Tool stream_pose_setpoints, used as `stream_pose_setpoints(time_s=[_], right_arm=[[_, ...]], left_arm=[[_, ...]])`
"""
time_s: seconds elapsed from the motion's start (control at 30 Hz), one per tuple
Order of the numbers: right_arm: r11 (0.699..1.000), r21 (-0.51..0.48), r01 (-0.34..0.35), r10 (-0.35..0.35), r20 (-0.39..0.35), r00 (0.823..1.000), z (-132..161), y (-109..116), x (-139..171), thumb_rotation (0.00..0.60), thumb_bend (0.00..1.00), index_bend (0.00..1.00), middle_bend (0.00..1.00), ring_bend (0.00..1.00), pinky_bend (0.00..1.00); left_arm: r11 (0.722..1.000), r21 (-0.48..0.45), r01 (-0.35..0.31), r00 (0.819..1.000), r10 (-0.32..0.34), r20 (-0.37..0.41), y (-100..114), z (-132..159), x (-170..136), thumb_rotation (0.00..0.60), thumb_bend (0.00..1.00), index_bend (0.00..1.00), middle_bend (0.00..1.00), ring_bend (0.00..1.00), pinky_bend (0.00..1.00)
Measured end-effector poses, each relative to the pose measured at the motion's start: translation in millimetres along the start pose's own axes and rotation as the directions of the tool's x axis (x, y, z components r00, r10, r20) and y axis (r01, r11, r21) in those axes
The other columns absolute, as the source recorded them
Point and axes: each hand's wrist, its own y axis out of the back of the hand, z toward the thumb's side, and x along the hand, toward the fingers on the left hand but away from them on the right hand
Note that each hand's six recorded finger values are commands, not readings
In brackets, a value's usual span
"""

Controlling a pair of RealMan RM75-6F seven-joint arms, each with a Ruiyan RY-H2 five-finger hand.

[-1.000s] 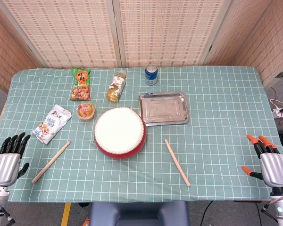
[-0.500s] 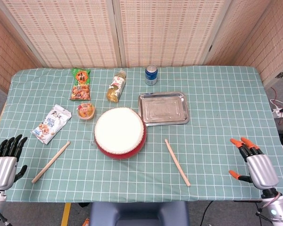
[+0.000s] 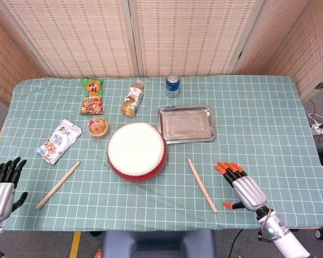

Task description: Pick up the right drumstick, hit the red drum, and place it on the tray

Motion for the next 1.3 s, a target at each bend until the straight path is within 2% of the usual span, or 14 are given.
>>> stream_pose_setpoints(time_s=[0.13,0.23,0.67,0.83,1.0,1.3], right_arm=[[0.999,0.0,-0.049,0.049,-0.023,0.999,7.4,-23.4,-19.8,0.6,0.07,0.0,0.0,0.0,0.01],[0.998,0.008,-0.058,0.058,-0.025,0.998,8.3,-32.7,-27.9,0.6,0.07,0.0,0.0,0.0,0.01],[0.996,0.007,-0.089,0.089,-0.028,0.996,7.4,-58.8,-45.6,0.6,0.07,0.0,0.0,0.0,0.0],[0.994,0.042,-0.102,0.103,-0.023,0.994,2.1,-65.6,-48.6,0.6,0.07,0.0,0.0,0.0,0.0],[0.993,0.074,-0.089,0.088,0.015,0.996,-10.6,-61.0,-49.6,0.6,0.07,0.0,0.0,0.0,0.0],[0.99,0.132,-0.058,0.042,0.121,0.992,-45.7,-36.7,-51.8,0.6,0.07,0.0,0.0,0.0,0.0]], left_arm=[[1.0,-0.009,0.008,1.0,-0.009,-0.005,-3.2,-3.9,-1.1,0.6,0.25,0.0,0.0,0.0,0.03],[1.0,-0.015,0.017,1.0,-0.017,-0.006,-5.3,-5.8,-1.6,0.6,0.25,0.0,0.0,0.0,0.03],[0.999,-0.026,0.032,0.999,-0.032,-0.008,-9.1,-11.0,-3.7,0.6,0.25,0.0,0.0,0.0,0.03],[0.999,-0.029,0.034,0.999,-0.034,-0.005,-9.7,-9.9,-3.5,0.6,0.25,0.0,0.0,0.0,0.03],[0.999,-0.029,0.035,0.999,-0.035,-0.002,-9.9,-9.4,-2.2,0.6,0.25,0.0,0.0,0.0,0.03],[0.999,-0.029,0.039,0.999,-0.04,-0.002,-11.4,-9.5,-1.8,0.6,0.25,0.0,0.0,0.0,0.03]])
